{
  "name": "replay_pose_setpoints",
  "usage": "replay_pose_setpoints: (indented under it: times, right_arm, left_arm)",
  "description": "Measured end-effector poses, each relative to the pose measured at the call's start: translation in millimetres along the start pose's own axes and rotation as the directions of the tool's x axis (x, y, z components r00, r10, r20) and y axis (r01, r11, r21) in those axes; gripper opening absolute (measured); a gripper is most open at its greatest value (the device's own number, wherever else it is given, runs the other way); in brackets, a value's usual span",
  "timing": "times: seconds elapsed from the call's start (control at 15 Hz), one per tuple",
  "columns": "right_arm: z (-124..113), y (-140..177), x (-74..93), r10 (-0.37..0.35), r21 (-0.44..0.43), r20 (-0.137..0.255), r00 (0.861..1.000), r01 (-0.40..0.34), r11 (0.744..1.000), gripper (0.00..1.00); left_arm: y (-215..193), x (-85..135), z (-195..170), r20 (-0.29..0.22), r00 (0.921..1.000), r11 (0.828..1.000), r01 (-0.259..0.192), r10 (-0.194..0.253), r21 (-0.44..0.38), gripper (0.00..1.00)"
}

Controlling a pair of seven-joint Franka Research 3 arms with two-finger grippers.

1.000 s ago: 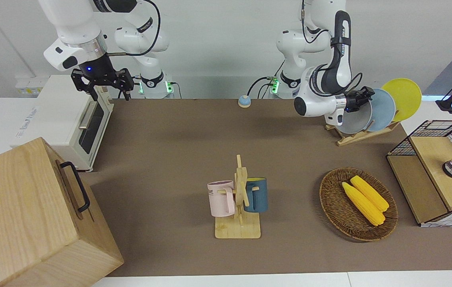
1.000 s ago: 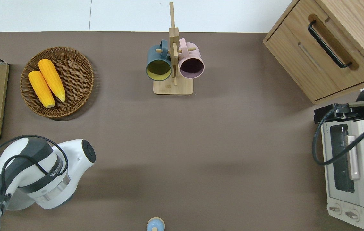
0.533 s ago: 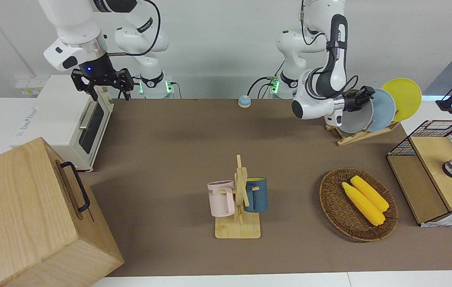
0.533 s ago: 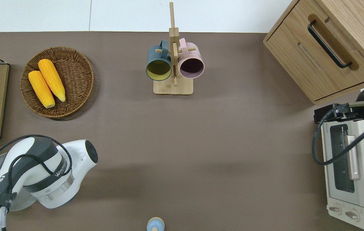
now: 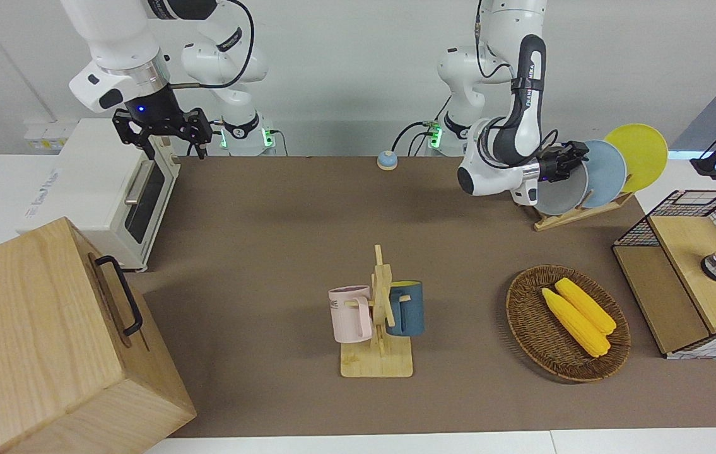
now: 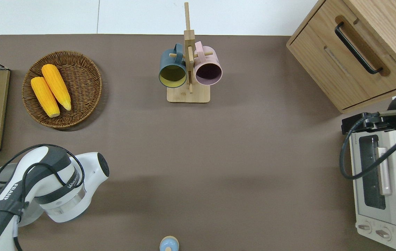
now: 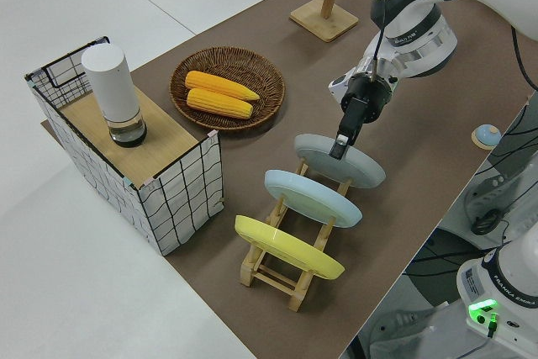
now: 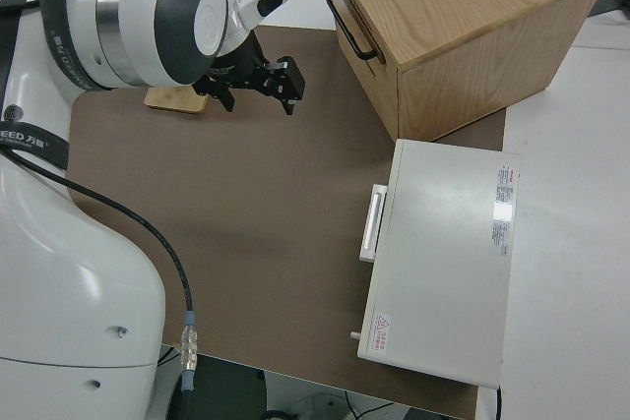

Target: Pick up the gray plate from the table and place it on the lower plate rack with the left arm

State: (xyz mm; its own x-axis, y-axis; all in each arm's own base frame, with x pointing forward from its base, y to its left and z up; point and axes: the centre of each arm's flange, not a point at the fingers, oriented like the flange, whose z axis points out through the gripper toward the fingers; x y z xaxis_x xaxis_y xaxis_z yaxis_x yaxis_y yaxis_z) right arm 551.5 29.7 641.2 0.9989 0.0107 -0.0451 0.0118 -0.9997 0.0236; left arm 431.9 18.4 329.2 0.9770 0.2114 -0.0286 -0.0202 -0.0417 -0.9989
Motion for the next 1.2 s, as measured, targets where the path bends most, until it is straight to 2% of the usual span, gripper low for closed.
replay_pose_setpoints:
  times: [0.53, 1.0, 1.07, 1.2]
  right_arm:
    - [0, 0, 0.0, 0.0, 0.0, 0.0, 1.0, 0.0, 1.0, 0.99]
    - [0, 0, 0.0, 0.0, 0.0, 0.0, 1.0, 0.0, 1.0, 0.99]
    - [0, 0, 0.0, 0.0, 0.0, 0.0, 1.0, 0.0, 1.0, 0.99]
    - [0, 0, 0.0, 0.0, 0.0, 0.0, 1.0, 0.0, 1.0, 0.99]
  left_arm:
    - [11, -1, -4, -0.01, 0.9999, 0.998, 0.011, -0.01, 0.056, 0.0]
    - [19, 2, -6, -0.011, 0.9999, 0.997, 0.013, -0.013, 0.07, 0.02]
    - [19, 3, -6, -0.01, 0.9999, 0.997, 0.013, -0.012, 0.071, 0.04]
    - [20, 3, -3, -0.006, 0.9999, 0.997, 0.013, -0.012, 0.079, 0.22]
